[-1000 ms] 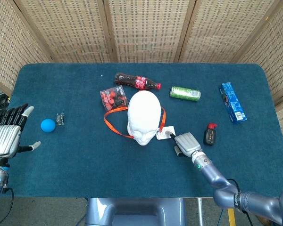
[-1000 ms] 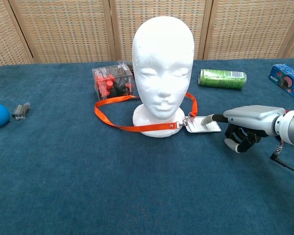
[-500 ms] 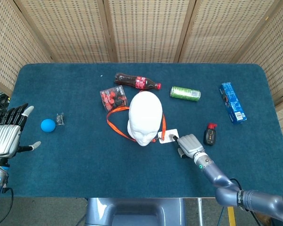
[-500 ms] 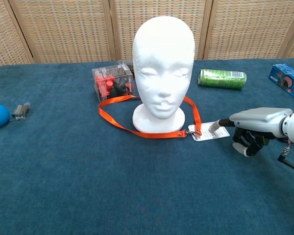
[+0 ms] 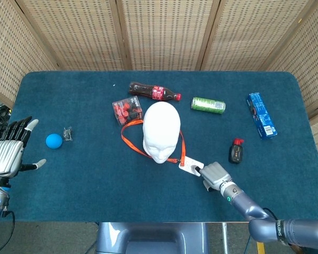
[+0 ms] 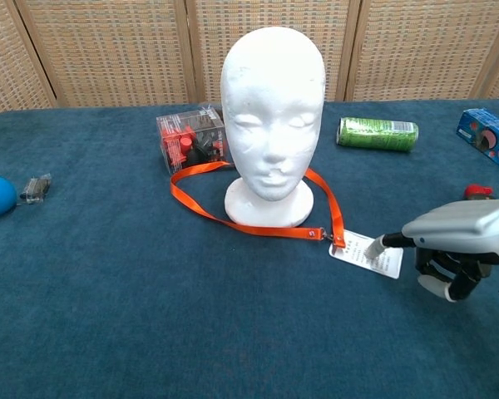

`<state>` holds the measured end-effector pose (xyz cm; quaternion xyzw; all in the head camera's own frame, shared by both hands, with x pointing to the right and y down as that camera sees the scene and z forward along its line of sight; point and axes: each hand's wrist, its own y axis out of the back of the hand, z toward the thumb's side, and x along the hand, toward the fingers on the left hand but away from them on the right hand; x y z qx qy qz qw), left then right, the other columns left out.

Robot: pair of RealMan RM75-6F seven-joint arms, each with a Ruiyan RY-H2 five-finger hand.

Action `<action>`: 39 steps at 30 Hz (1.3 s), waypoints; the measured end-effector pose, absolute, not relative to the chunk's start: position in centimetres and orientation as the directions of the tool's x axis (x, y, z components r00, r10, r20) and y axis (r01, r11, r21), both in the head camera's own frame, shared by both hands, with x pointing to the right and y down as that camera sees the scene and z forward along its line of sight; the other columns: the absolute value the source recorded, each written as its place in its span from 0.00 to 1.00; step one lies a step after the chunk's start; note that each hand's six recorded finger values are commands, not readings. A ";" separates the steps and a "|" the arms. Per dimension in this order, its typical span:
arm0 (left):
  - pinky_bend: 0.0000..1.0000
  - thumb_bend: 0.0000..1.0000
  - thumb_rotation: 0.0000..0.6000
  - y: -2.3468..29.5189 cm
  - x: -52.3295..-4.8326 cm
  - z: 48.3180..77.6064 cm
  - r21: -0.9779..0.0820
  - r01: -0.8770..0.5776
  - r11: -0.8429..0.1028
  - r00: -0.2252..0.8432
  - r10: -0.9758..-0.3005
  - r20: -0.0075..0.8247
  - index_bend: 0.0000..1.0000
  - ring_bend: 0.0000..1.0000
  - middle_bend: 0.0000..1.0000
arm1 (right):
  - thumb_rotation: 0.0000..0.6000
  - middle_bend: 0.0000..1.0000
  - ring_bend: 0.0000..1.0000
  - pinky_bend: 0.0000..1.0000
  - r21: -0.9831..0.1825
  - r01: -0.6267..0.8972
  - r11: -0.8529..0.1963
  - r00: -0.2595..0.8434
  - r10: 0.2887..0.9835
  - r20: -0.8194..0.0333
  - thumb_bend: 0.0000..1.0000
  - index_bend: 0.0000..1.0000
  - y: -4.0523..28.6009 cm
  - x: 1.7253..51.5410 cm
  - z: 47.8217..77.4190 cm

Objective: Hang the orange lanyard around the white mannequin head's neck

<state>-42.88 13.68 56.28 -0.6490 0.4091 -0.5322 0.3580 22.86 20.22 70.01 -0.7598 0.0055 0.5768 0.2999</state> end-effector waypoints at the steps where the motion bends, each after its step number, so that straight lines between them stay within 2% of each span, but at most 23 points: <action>1: 0.00 0.00 1.00 13.7 -42.9 56.3 -0.900 -0.150 -0.409 0.099 -0.912 0.398 0.00 0.00 0.00 | 1.00 0.79 0.72 0.90 -0.441 -0.367 -0.819 0.340 0.324 -0.883 0.80 0.20 20.6 22.7 69.7; 6: 0.00 0.00 1.00 13.7 -42.8 56.3 -0.899 -0.150 -0.411 0.101 -0.911 0.400 0.00 0.00 0.00 | 1.00 0.79 0.72 0.90 -0.408 -0.446 -0.797 0.375 0.247 -0.894 0.80 0.20 23.3 22.0 68.1; 12: 0.00 0.00 1.00 13.8 -42.8 56.3 -0.899 -0.149 -0.412 0.102 -0.911 0.400 0.00 0.00 0.00 | 1.00 0.79 0.72 0.90 -0.409 -0.527 -0.745 0.425 0.186 -0.886 0.80 0.21 25.8 21.2 66.8; 28: 0.00 0.00 1.00 13.9 -42.7 56.4 -0.897 -0.140 -0.418 0.104 -0.908 0.407 0.00 0.00 0.00 | 1.00 0.79 0.73 0.90 -0.454 -0.626 -0.634 0.539 0.069 -0.840 0.81 0.23 30.3 19.9 64.3; 32: 0.00 0.00 1.00 14.0 -42.6 56.4 -0.898 -0.140 -0.417 0.106 -0.908 0.405 0.00 0.00 0.00 | 1.00 0.79 0.73 0.90 -0.499 -0.618 -0.607 0.573 0.086 -0.815 0.81 0.23 30.1 19.5 63.9; 35: 0.00 0.00 1.00 14.0 -42.5 56.3 -0.898 -0.142 -0.417 0.107 -0.908 0.405 0.00 0.00 0.00 | 1.00 0.79 0.73 0.90 -0.581 -0.582 -0.570 0.626 0.143 -0.767 0.82 0.23 28.9 18.9 63.4; 39: 0.00 0.00 1.00 14.1 -42.5 56.2 -0.898 -0.143 -0.416 0.110 -0.908 0.403 0.00 0.00 0.00 | 1.00 0.79 0.73 0.90 -0.714 -0.491 -0.499 0.712 0.242 -0.659 0.81 0.23 26.2 18.9 62.3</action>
